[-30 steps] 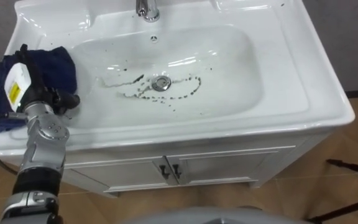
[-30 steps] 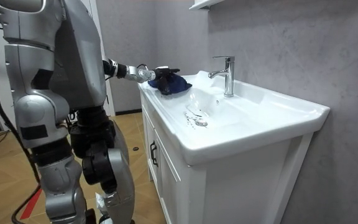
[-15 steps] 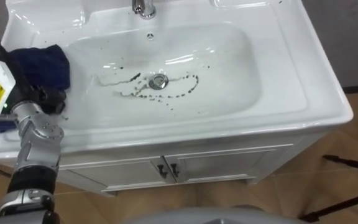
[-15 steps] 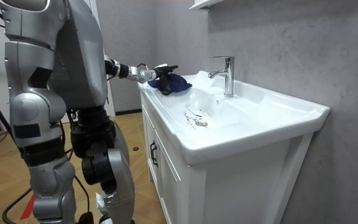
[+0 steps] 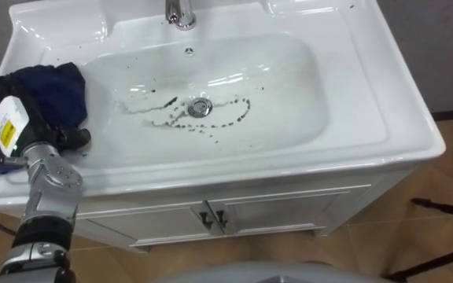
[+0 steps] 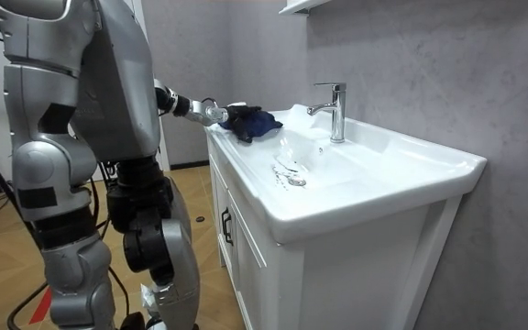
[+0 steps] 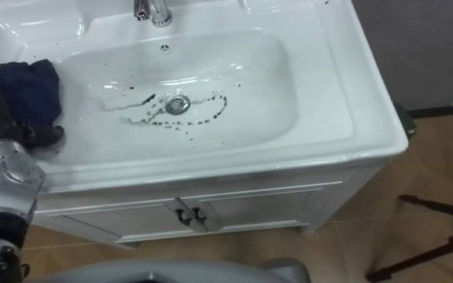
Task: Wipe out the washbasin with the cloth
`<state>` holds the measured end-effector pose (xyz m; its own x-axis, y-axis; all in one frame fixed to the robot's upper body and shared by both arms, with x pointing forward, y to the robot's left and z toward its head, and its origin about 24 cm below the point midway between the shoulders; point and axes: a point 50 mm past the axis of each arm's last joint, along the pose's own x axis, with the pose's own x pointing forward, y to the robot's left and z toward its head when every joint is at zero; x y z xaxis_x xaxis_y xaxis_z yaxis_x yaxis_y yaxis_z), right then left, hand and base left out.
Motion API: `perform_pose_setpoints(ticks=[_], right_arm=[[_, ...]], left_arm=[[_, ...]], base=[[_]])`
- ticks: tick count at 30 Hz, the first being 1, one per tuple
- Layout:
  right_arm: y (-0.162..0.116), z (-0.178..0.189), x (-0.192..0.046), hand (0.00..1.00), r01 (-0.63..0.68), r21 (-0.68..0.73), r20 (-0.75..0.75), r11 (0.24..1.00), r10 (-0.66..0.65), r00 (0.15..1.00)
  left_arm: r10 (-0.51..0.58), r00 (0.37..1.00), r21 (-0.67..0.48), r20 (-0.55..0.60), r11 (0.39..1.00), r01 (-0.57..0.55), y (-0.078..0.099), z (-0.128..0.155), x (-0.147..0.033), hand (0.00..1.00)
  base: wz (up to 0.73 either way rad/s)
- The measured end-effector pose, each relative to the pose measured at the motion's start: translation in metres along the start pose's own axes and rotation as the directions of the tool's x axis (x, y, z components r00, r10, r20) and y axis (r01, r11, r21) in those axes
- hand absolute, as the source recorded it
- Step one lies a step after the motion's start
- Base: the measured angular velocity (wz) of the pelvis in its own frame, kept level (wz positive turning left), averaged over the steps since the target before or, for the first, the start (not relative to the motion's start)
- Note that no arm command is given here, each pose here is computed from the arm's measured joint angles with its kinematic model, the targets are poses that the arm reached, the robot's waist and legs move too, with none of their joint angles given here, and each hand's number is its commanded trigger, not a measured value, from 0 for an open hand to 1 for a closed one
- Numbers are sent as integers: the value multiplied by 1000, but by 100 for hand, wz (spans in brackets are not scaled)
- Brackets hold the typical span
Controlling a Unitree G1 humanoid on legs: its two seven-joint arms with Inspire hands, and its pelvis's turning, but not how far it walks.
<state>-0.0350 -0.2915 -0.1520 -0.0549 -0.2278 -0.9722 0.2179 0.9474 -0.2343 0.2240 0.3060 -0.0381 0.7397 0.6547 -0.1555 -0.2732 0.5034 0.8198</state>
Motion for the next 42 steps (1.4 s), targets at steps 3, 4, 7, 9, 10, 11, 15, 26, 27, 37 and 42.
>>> perform_pose_setpoints(ticks=[3,4,7,9,10,11,15,26,27,37,42], right_arm=[[0,0,0,0,-8,0,-4,1000,8,1000],[0,0,0,0,-13,0,-5,1000,13,1000],[1,2,0,0,-19,-5,-2,1000,19,1000],[1,2,0,0,-19,-8,-6,1000,19,1000],[1,2,0,0,-19,-8,-7,1000,19,1000],[1,4,0,0,-18,-10,-8,1000,18,1000],[0,5,-1,0,-15,-20,-12,1000,15,1000],[-1,7,-1,0,-5,-52,-16,999,4,1000],[-1,8,-1,0,-5,-54,-15,999,4,1000],[2,17,-1,0,-16,-57,5,998,17,1000],[7,23,0,0,-31,-70,20,997,32,999]], left_arm=[[-9,1000,4,-1,1000,9,-1,-4,-2,88],[-15,1000,6,0,1000,15,-1,-4,-2,100],[-35,999,11,-9,999,35,-3,-7,-3,100],[-39,999,18,-15,999,40,-3,-9,-3,100],[-35,999,23,-10,999,35,-2,-9,-2,100],[-28,1000,29,-6,999,28,1,-9,0,100],[-27,999,46,-21,999,28,11,-14,7,100],[-10,993,-6,-117,1000,9,21,-32,10,100],[-11,993,-17,-122,1000,9,21,-32,10,100],[-23,987,-132,-161,991,2,20,-33,9,100],[-33,992,-163,-118,986,14,16,-20,7,100]], base=[[-3],[0],[-4],[-5],[-4],[-4],[-5],[-3],[0],[1],[19]])
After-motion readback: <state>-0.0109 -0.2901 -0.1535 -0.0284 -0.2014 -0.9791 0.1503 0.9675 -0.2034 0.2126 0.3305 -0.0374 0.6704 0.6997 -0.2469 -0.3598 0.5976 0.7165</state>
